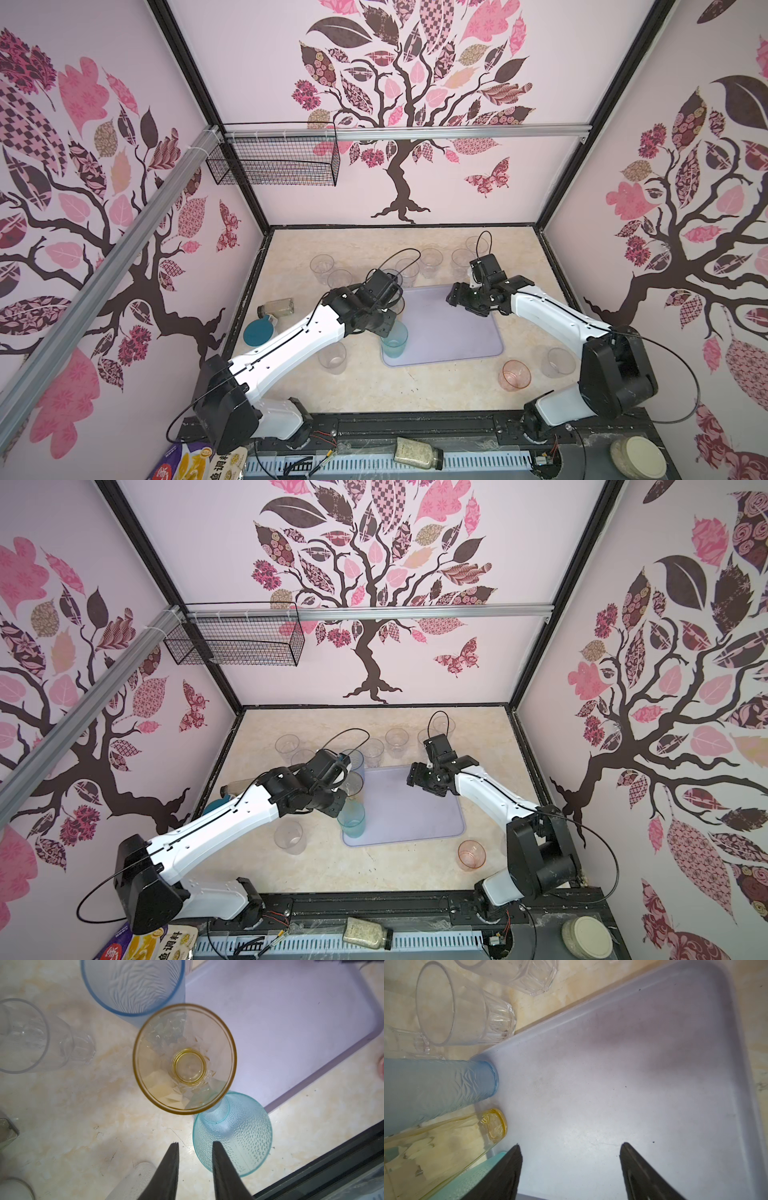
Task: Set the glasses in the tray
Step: 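Open the left gripper and raise it off the teal glass, then move the right gripper over a clear glass beyond the tray while left gripper withdraws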
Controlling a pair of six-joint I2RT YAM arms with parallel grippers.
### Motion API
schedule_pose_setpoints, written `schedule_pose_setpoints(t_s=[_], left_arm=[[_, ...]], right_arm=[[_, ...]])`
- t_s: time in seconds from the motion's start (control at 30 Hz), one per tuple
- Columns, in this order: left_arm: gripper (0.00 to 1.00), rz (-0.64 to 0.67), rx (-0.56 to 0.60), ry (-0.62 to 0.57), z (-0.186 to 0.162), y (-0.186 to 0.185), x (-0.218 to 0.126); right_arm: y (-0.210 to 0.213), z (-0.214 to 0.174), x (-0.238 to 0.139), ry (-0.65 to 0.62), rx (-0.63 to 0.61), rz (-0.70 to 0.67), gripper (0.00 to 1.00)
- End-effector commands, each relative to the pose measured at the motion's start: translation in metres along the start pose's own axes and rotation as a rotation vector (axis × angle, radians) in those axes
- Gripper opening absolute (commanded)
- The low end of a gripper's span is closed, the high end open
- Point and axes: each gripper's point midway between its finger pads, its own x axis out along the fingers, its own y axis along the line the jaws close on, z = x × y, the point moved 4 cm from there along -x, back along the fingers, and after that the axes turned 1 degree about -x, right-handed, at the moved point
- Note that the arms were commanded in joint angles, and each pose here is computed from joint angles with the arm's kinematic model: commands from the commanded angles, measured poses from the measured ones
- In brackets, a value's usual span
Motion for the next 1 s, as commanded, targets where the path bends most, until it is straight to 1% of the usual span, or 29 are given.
schedule_pose_setpoints(t_s=[0.0,0.07,0.13,0.23,0.3,0.37,0.43,0.5,0.57,0.67,0.73,0.9,0.97], left_arm=[[0.37,0.028,0.003,-0.115,0.028,0.020,-0.031],[0.41,0.075,-0.025,-0.164,0.039,0.038,-0.037],[0.45,0.112,-0.086,-0.218,0.051,0.061,-0.042],[0.52,0.179,-0.227,-0.297,0.062,0.102,-0.048],[0.55,0.227,-0.343,-0.347,0.065,0.131,-0.049],[0.58,0.270,-0.448,-0.383,0.063,0.155,-0.045],[0.60,0.303,-0.538,-0.394,0.057,0.172,-0.035],[0.61,0.307,-0.628,-0.394,0.051,0.183,-0.023],[0.63,0.291,-0.681,-0.399,0.048,0.186,-0.015],[0.68,0.282,-0.703,-0.407,0.045,0.186,-0.003],[0.70,0.290,-0.694,-0.398,0.044,0.187,0.002],[0.74,0.300,-0.669,-0.408,0.041,0.187,0.013],[0.74,0.294,-0.640,-0.403,0.040,0.183,0.019]], right_arm=[[0.005,0.024,-0.013,-0.084,-0.056,-0.051,0.77],[0.009,0.031,-0.015,-0.097,-0.068,-0.057,0.77],[0.013,0.036,-0.015,-0.091,-0.069,-0.057,0.77],[0.019,0.042,-0.016,-0.098,-0.064,-0.044,0.77],[0.022,0.046,-0.016,-0.105,-0.063,-0.038,0.77],[0.024,0.050,-0.013,-0.103,-0.066,-0.042,0.77],[0.026,0.055,-0.010,-0.103,-0.068,-0.049,0.78],[0.030,0.061,-0.009,-0.109,-0.064,-0.046,0.79],[0.034,0.068,-0.008,-0.117,-0.058,-0.035,0.79],[0.038,0.084,-0.009,-0.143,-0.032,-0.028,0.79],[0.036,0.096,-0.011,-0.167,-0.001,-0.027,0.79],[0.010,0.128,-0.015,-0.266,0.112,-0.104,0.79],[-0.002,0.138,-0.012,-0.294,0.146,-0.121,0.75]])
